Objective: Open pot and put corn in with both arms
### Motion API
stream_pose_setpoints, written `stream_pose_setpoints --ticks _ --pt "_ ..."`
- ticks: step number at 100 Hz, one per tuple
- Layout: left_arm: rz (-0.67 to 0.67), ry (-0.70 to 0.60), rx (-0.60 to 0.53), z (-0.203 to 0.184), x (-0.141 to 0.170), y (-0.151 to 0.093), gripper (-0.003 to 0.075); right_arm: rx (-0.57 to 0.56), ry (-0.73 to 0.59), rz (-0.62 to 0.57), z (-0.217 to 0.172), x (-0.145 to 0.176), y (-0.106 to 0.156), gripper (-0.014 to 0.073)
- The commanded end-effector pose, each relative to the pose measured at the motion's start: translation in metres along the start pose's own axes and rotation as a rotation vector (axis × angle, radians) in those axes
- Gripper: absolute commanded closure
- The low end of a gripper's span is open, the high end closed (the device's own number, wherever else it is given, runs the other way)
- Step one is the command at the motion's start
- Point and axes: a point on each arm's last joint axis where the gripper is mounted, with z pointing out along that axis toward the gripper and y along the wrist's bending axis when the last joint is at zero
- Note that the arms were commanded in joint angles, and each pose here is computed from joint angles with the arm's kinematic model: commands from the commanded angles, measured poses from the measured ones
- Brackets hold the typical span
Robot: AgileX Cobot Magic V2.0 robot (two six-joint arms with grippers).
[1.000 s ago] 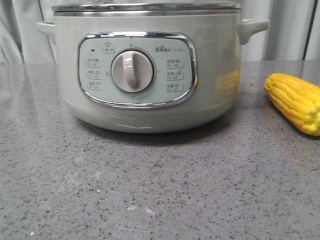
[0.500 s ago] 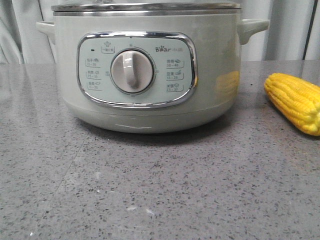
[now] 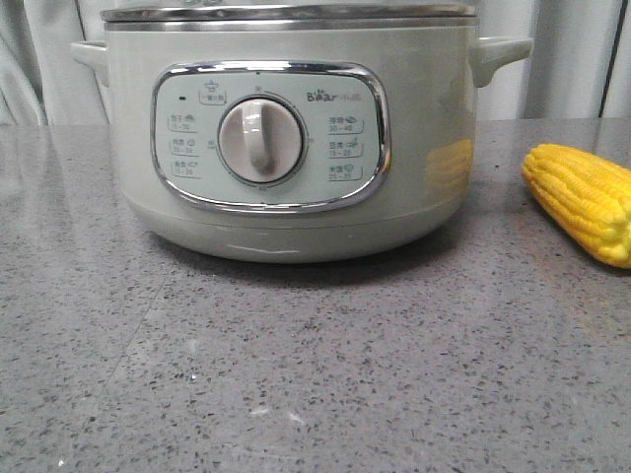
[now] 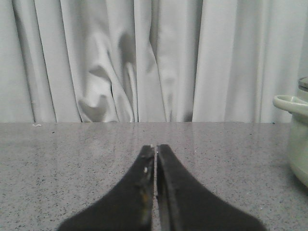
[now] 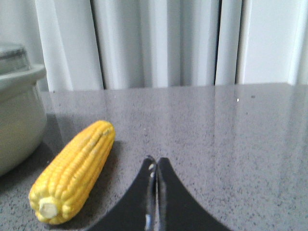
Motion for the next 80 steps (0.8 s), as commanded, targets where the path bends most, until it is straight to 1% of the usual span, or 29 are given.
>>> stream_pose_setpoints --ticks 1,15,20,30,45,62,71,80 --pt "-0.021 -0.163 0.001 -0.004 -0.029 -0.001 0.0741 0.007 -0.114 0.001 -0.002 -0.010 -0.001 0.0659" --pt "-0.021 -0.188 0.003 -0.001 -0.055 -0.002 0.0741 -0.005 -0.061 0.000 -0.004 -0.019 0.001 0.0659" --pt "-0.021 -0.171 0.004 0.002 -0.063 -0.003 0.0741 -0.009 -0.057 0.005 -0.005 -0.026 0.001 0.0659" --pt "-0.022 -0.104 0.004 0.012 -0.079 -0.004 0.0741 -0.026 -0.028 0.061 -0.006 -0.041 0.003 0.0659" --pt "-0.022 -0.050 0.003 0.030 -0.098 -0.005 0.0741 -0.053 0.134 0.066 -0.001 -0.060 0.006 0.0659" --pt "-0.022 -0.004 -0.001 0.050 -0.106 -0.005 0.0741 -0.057 0.193 0.068 0.014 -0.085 0.007 0.0659" --pt "-0.021 0.022 -0.003 0.058 -0.105 -0.005 0.0741 -0.055 0.227 0.070 0.024 -0.090 0.007 0.0659" --pt "-0.021 0.039 -0.004 0.064 -0.102 -0.005 0.0734 -0.047 0.230 0.072 0.033 -0.090 0.006 0.0659"
